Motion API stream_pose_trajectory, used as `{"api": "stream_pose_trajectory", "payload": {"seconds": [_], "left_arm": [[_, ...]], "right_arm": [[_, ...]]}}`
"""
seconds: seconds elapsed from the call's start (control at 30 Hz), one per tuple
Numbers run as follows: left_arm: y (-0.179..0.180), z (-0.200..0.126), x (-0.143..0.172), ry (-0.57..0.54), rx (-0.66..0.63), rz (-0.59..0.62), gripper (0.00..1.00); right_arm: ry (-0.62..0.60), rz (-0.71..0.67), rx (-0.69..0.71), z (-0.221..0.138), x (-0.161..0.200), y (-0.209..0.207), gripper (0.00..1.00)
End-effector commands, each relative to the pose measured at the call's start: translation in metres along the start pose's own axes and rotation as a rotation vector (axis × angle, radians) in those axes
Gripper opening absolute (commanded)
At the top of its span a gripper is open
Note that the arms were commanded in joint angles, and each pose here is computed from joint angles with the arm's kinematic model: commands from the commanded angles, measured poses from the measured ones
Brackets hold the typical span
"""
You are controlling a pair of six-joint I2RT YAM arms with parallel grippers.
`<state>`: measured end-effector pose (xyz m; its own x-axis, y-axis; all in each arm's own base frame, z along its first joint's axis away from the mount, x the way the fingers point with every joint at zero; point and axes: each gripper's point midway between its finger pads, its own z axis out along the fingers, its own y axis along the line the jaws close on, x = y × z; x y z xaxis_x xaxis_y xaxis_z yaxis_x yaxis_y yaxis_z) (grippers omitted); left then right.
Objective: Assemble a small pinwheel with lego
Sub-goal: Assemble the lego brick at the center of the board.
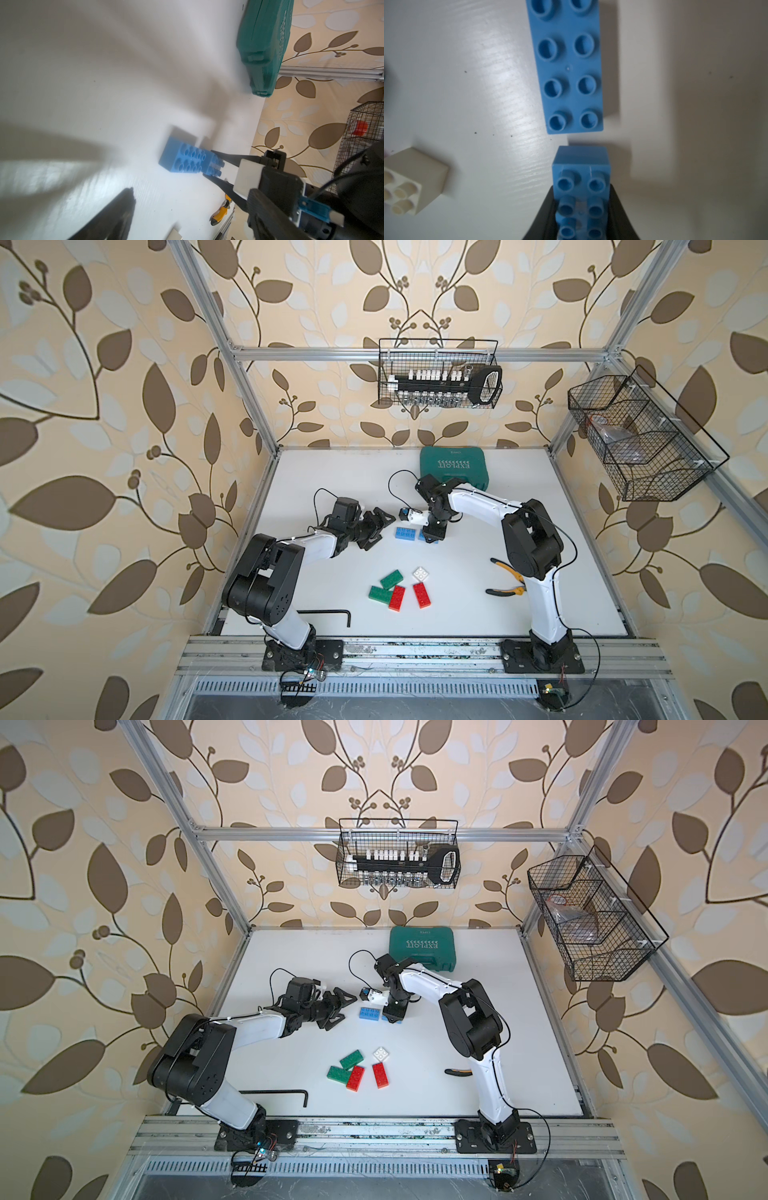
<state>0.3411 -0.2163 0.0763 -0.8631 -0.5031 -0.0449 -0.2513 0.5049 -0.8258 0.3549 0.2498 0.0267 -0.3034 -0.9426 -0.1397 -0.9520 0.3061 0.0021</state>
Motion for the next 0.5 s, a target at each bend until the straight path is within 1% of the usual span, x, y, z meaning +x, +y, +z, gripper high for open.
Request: {"api": "stream_pose_trajectory", "payload": {"seconds": [0.0,0.13,0.27,0.47], "left_arm": [[-0.005,-0.003,-0.005,-0.006,0.03,0.025,0.88],[0.0,-0.004,-0.006,-0.016,0.021,0.017,0.88],[0.005,-0.008,-0.008,-0.023,0.024,-0.002,0.88],[0.005,-0.012,-0.009,-0.029,0.02,0.006,0.88]], "right_arm": [[0.019,-0.03,-0.048,0.005,-0.001,0.007,0.16],[0.005,-0.047,-0.059,0.009,-0.008,0.013,0.16],[0.032,-0.047,-0.065,0.018,-0.007,0.013,0.17],[0.05,-0.04,-0.067,0.024,-0.007,0.012,0.18]]}}
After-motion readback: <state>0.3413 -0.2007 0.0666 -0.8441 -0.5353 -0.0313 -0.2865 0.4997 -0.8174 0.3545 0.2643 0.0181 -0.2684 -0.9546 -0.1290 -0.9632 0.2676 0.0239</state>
